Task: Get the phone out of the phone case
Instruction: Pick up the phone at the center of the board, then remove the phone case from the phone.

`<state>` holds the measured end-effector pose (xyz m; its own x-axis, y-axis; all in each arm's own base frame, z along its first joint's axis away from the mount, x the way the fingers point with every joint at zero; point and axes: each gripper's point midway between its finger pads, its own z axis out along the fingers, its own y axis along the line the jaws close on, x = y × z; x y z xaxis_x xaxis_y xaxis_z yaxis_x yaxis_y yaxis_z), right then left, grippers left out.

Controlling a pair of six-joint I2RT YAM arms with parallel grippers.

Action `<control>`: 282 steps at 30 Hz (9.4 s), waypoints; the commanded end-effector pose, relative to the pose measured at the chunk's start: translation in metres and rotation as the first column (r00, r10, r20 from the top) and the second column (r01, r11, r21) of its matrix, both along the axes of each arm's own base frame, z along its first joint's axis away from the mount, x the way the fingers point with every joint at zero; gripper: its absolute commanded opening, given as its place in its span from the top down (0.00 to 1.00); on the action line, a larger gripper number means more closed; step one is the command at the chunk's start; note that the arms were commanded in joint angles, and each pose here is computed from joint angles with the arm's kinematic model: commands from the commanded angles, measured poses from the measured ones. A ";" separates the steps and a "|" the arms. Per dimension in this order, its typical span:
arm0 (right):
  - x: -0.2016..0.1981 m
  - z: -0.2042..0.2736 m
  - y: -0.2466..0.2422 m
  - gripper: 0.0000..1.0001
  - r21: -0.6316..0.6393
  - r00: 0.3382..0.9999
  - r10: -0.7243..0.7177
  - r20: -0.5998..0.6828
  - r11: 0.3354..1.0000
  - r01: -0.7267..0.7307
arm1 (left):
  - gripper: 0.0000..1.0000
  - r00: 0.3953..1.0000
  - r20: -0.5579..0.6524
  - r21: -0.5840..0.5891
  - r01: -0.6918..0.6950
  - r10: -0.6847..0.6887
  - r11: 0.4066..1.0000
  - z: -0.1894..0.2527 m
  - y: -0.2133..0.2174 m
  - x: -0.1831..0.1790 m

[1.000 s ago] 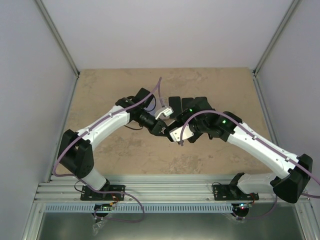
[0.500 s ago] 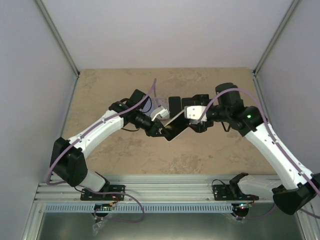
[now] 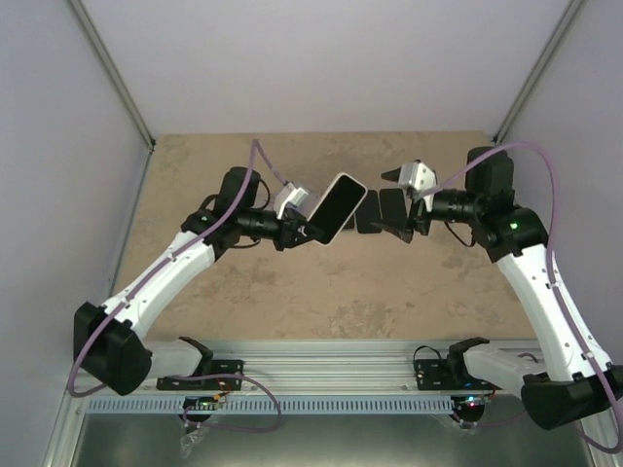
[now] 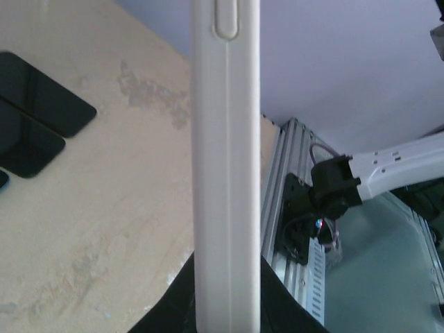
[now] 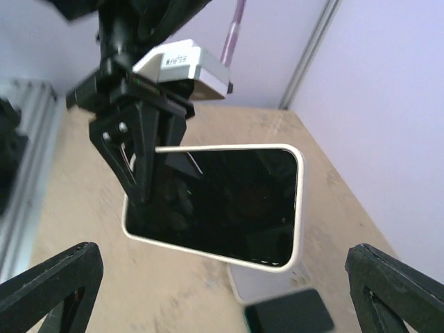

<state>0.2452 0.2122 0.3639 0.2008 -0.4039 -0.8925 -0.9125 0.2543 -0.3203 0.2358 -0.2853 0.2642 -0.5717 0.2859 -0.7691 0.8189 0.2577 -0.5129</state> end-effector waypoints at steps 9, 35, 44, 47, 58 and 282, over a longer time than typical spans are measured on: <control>-0.004 0.077 0.008 0.07 0.492 0.869 0.272 -0.413 0.870 -0.039 | 1.00 0.986 0.142 -0.328 -0.040 0.091 0.944 0.106 0.009 -0.001; 0.043 0.035 0.052 0.29 0.583 0.618 0.396 -0.679 0.803 0.125 | 1.00 0.993 -0.031 -0.501 -0.113 0.112 0.858 0.091 0.011 0.005; 0.040 0.030 0.072 0.38 0.580 0.580 0.426 -0.694 0.808 0.102 | 1.00 0.993 -0.040 -0.503 -0.118 0.114 0.856 0.088 0.011 0.006; 0.040 0.029 0.076 0.41 0.579 0.577 0.430 -0.694 0.810 0.094 | 1.00 0.993 -0.039 -0.505 -0.114 0.110 0.855 0.088 0.011 0.005; 0.046 0.025 0.086 0.62 0.567 0.561 0.426 -0.710 0.818 0.095 | 1.00 0.994 -0.029 -0.495 -0.108 0.108 0.862 0.084 0.013 0.001; 0.039 0.063 0.036 0.99 0.600 0.686 0.382 -0.620 0.793 0.101 | 0.55 0.987 0.130 -0.465 0.141 -0.090 0.874 0.109 0.022 -0.035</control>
<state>0.2858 0.2504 0.4085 -0.5930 0.1357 -0.7937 -0.8012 -0.0007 0.5984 0.2089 -0.2648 0.3574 -0.5216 -0.0463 -0.8520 0.8528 -0.0590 -0.5189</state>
